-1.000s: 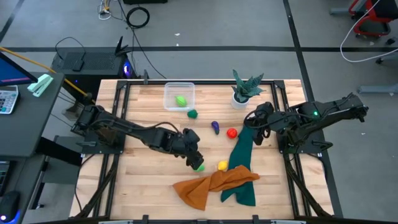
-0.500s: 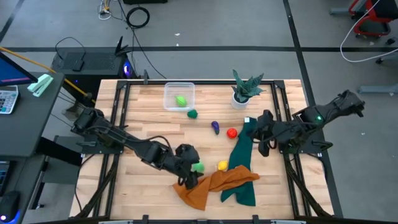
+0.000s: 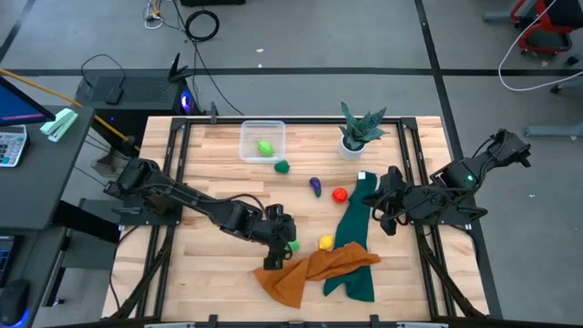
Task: Pick and placing Produce into tupperware
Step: Put the green pear into the transparent bin
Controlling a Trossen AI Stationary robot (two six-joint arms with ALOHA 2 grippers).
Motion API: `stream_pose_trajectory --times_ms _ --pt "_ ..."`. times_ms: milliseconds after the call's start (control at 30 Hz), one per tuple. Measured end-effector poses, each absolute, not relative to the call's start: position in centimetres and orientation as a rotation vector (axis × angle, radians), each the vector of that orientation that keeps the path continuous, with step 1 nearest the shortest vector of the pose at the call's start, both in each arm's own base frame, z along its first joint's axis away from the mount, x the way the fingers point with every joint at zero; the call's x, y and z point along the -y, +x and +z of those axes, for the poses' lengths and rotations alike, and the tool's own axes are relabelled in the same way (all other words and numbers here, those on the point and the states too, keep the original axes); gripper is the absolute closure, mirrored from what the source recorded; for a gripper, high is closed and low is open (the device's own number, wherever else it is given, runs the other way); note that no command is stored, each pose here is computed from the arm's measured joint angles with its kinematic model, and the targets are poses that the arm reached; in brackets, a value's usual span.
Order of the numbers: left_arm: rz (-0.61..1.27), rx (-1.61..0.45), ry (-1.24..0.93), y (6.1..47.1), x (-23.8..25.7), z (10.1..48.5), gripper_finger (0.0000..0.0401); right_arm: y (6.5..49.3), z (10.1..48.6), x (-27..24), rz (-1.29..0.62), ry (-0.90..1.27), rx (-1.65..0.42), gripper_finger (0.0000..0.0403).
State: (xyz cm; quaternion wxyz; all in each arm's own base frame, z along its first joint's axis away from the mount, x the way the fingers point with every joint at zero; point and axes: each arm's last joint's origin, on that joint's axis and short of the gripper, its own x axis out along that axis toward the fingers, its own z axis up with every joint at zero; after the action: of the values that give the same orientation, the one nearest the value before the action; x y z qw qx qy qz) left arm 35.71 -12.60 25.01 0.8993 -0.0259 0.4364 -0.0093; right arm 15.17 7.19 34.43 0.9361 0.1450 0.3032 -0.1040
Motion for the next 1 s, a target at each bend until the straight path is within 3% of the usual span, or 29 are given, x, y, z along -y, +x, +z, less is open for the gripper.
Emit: stream_pose_trajectory --times_ms 300,633,1000 --pt "-0.051 -0.963 0.012 36.9 10.6 23.4 0.011 15.8 34.0 -7.5 -0.237 0.292 -0.635 0.0398" --pt "-0.082 -1.105 0.024 38.0 10.6 19.1 0.011 16.3 33.6 -7.8 -0.253 0.299 -0.653 0.0398" --pt "-0.081 -1.104 0.028 39.0 10.9 17.0 0.011 16.5 33.5 -7.9 -0.252 0.302 -0.659 0.0398"
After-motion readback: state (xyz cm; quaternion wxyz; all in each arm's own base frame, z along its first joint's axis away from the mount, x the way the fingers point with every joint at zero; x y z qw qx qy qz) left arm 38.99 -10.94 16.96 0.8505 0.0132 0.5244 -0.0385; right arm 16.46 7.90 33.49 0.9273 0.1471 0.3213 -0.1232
